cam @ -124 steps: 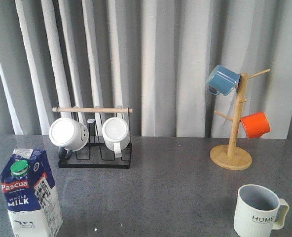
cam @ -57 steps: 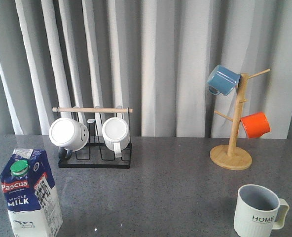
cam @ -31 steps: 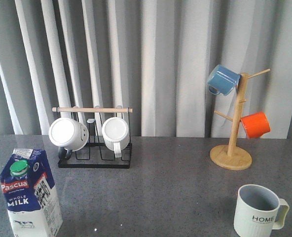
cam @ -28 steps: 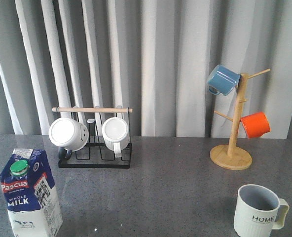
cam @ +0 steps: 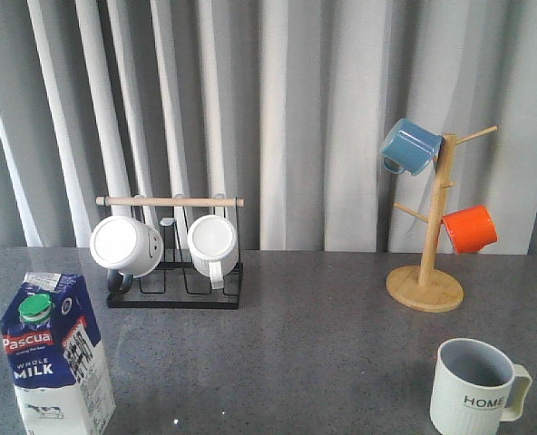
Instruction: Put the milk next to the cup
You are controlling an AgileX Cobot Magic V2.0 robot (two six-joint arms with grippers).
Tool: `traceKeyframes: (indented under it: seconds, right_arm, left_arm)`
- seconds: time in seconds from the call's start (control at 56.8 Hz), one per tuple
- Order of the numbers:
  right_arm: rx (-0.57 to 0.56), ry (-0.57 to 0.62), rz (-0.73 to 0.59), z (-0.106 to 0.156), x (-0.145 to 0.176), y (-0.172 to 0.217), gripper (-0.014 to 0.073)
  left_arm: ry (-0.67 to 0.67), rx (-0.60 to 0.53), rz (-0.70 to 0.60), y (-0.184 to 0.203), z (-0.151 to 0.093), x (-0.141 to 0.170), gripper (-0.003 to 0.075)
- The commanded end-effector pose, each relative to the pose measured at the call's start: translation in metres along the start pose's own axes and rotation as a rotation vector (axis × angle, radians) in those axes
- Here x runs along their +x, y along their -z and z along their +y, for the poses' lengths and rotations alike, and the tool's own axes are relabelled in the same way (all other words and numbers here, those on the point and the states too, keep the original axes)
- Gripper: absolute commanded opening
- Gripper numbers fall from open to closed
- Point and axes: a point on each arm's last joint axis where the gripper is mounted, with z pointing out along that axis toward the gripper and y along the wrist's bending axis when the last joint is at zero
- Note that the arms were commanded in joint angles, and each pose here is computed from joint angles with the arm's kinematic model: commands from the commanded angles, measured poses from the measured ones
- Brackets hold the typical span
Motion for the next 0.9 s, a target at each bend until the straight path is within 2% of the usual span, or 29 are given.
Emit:
traceKeyframes:
  seconds: [0.0, 0.194, 0.317, 0.423, 0.651, 0.88]
  right_arm:
    - [-0.009, 0.013, -0.121, 0.000, -0.020, -0.002, 0.0570]
    - [0.027, 0.009, -0.101, -0.008, -0.007, -0.015, 0.0538]
    - [0.077, -0.020, -0.193, -0.020, 0.008, -0.021, 0.0537]
    - [0.069, -0.004, -0.259, -0.022, 0.023, -0.027, 0.0537]
    - [0.040, 0.035, -0.163, -0.023, 0.051, -0.056, 0.0537]
    - [0.051, 0.021, -0.175, -0.026, 0.064, -0.072, 0.0537]
  left_arm:
    - [0.011, 0.011, -0.109, 0.000, -0.002, -0.019, 0.0552]
    - [0.011, 0.011, -0.109, 0.000, -0.002, -0.019, 0.0533]
    - [0.011, 0.011, -0.109, 0.000, -0.002, -0.019, 0.0533]
    - [0.011, 0.011, -0.109, 0.000, -0.002, -0.019, 0.0533]
    - [0.011, 0.011, -0.109, 0.000, -0.002, -0.019, 0.0533]
    - [0.011, 0.011, -0.109, 0.000, -0.002, -0.019, 0.0533]
